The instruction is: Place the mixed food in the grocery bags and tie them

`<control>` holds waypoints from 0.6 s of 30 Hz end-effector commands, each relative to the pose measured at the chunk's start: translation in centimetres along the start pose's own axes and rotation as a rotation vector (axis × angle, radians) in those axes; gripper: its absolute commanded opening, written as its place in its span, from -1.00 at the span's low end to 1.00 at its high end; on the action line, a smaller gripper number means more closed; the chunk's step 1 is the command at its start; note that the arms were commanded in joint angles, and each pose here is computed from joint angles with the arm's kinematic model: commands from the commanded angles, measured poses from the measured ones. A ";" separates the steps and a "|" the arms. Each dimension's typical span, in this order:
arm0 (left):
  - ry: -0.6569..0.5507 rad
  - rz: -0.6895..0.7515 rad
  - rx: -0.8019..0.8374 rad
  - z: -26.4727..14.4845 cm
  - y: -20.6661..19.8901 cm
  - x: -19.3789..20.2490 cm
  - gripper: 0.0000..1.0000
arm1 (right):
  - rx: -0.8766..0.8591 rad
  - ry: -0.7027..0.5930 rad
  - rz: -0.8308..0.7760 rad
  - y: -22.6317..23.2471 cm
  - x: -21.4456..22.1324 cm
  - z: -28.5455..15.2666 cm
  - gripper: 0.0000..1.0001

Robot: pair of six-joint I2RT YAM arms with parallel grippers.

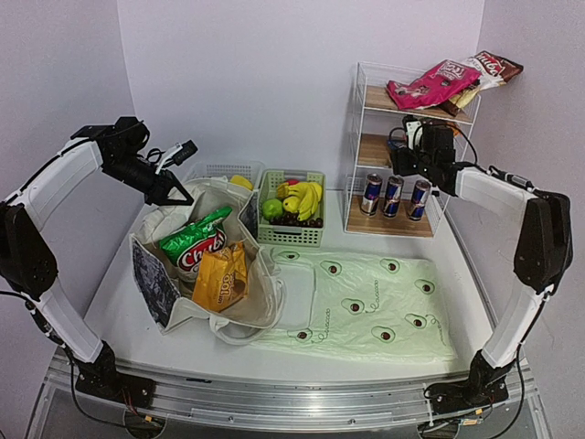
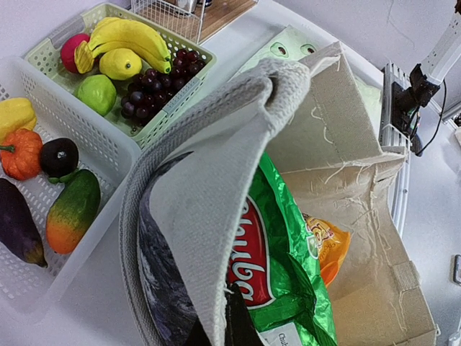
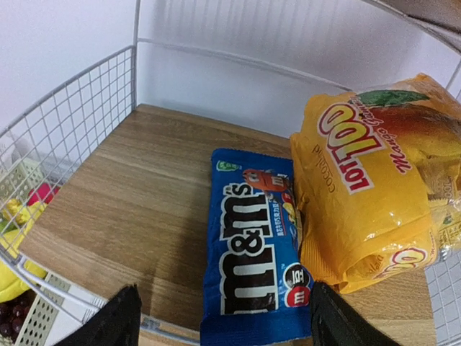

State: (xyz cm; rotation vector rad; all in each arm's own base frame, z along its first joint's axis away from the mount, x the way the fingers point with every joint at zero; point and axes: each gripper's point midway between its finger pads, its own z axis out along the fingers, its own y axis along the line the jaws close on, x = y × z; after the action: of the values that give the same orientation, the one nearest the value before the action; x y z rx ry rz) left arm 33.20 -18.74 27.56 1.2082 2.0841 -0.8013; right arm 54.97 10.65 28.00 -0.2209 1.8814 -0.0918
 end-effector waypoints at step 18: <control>-0.008 0.021 -0.002 -0.8 -0.4 -0.6 -1.00 | 0.054 0.054 0.057 -1.8 2.4 0.7 -0.87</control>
State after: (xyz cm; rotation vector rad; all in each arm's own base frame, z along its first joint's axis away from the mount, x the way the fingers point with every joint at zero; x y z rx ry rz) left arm 33.15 -18.79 27.60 1.2087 2.0823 -0.8067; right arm 54.81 9.24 26.37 -0.1459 1.9027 -0.0907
